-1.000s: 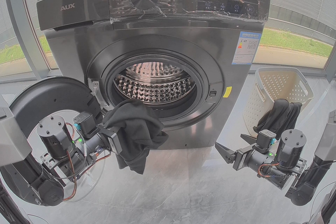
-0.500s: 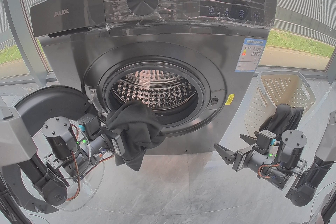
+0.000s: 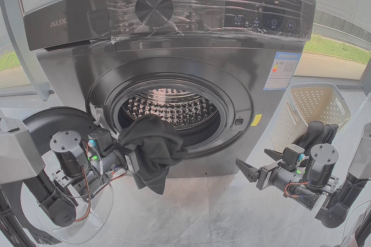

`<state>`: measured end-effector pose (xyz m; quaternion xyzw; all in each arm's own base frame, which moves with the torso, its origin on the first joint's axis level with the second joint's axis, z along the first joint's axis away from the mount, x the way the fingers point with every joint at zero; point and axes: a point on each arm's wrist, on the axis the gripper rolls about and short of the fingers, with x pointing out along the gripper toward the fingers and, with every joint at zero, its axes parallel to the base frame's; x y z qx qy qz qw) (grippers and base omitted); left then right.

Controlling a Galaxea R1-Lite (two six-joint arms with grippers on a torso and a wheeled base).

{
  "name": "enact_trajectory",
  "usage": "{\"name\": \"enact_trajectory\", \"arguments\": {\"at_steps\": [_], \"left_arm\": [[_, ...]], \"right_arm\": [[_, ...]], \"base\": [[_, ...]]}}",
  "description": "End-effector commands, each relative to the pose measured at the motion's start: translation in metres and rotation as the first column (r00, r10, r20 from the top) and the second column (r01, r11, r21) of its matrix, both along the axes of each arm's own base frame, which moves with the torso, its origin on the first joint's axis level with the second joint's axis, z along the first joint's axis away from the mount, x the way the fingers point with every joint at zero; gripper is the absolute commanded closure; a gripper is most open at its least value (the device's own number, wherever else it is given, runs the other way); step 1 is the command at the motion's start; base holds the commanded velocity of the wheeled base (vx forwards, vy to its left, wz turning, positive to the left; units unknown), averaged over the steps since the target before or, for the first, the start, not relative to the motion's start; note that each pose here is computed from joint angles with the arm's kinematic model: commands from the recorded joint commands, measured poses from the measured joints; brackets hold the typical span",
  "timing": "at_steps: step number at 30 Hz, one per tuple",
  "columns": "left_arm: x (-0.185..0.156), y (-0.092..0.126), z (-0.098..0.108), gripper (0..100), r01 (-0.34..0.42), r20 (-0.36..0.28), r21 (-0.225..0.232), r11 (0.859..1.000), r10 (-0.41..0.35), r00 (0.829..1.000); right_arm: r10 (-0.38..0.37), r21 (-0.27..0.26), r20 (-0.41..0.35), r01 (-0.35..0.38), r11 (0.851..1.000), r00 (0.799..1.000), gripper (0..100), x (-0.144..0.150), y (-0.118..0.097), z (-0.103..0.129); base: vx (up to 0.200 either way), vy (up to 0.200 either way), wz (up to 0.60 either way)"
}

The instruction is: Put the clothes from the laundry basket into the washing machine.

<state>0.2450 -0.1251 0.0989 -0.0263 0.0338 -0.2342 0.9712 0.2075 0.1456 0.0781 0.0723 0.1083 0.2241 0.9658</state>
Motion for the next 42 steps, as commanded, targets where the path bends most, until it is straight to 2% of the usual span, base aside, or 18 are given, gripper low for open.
{"name": "enact_trajectory", "arguments": {"at_steps": [1, 6, 13, 16, 21, 27, 28, 30, 32, 36, 38, 42], "left_arm": [[0.001, 0.000, -0.002, 100, -0.001, -0.001, 0.002, 1.000, 0.001, 1.000], [-0.001, -0.004, -0.001, 100, 0.011, 0.001, 0.002, 1.000, -0.011, 1.000], [0.000, -0.005, -0.002, 100, -0.011, -0.004, -0.007, 1.000, 0.011, 1.000], [-0.001, -0.005, -0.002, 100, -0.008, -0.006, -0.005, 1.000, 0.008, 1.000], [-0.003, -0.006, -0.003, 100, -0.003, -0.011, 0.000, 1.000, 0.003, 1.000], [-0.007, -0.012, -0.004, 100, 0.024, -0.010, 0.008, 1.000, -0.023, 1.000], [-0.015, -0.025, -0.004, 100, 0.045, -0.007, 0.016, 0.999, -0.045, 0.999], [-0.015, -0.029, -0.004, 100, 0.050, -0.002, 0.016, 0.999, -0.050, 0.999], [-0.012, -0.035, -0.002, 100, 0.058, 0.013, 0.009, 0.998, -0.058, 0.998], [0.003, -0.047, -0.013, 100, 0.071, 0.000, 0.007, 0.997, -0.071, 0.997], [0.023, -0.061, -0.021, 100, 0.069, 0.007, -0.013, 0.998, -0.069, 0.998], [0.062, -0.073, -0.031, 100, 0.024, 0.050, -0.037, 0.999, -0.022, 0.999]], "right_arm": [[0.003, -0.002, -0.002, -0.003, 1.000, 1.000, 0, -0.001, 0.001, -0.001], [0.018, -0.002, -0.002, -0.018, 1.000, 1.000, 0, -0.003, 0.003, 0.000], [0.025, -0.004, -0.005, -0.025, 1.000, 1.000, 0, -0.005, 0.004, -0.001], [0.026, -0.005, -0.007, -0.026, 1.000, 1.000, 0, -0.006, 0.004, -0.001], [0.028, -0.005, -0.007, -0.028, 1.000, 1.000, 0, -0.006, 0.004, -0.001], [0.048, -0.005, -0.005, -0.048, 0.999, 0.999, 0, -0.010, 0.009, -0.001], [0.067, -0.005, -0.005, -0.067, 0.998, 0.998, 0, -0.014, 0.014, -0.001], [0.065, -0.005, -0.001, -0.065, 0.998, 0.998, 0, -0.015, 0.016, 0.000], [0.071, -0.004, 0.000, -0.071, 0.997, 0.997, 0, -0.017, 0.017, 0.000], [0.072, -0.006, -0.004, -0.072, 0.997, 0.997, 0, -0.017, 0.017, 0.000], [0.078, -0.010, -0.010, -0.078, 0.997, 0.997, 0, -0.019, 0.017, -0.002], [0.115, -0.031, -0.042, -0.116, 0.993, 0.992, 0, -0.033, 0.018, -0.007]], "base": [[0.000, 0.000, 0.00], [0.000, 0.000, 0.00], [0.000, 0.000, 0.00], [0.200, 0.000, 0.00], [0.000, 0.000, 0.00], [0.000, 0.000, 0.00], [0.000, 0.000, 0.00], [0.000, 0.000, 0.00], [0.000, 0.000, 0.00], [0.000, 0.000, 0.00], [0.000, 0.000, 0.00], [0.000, 0.000, 0.00]]}}
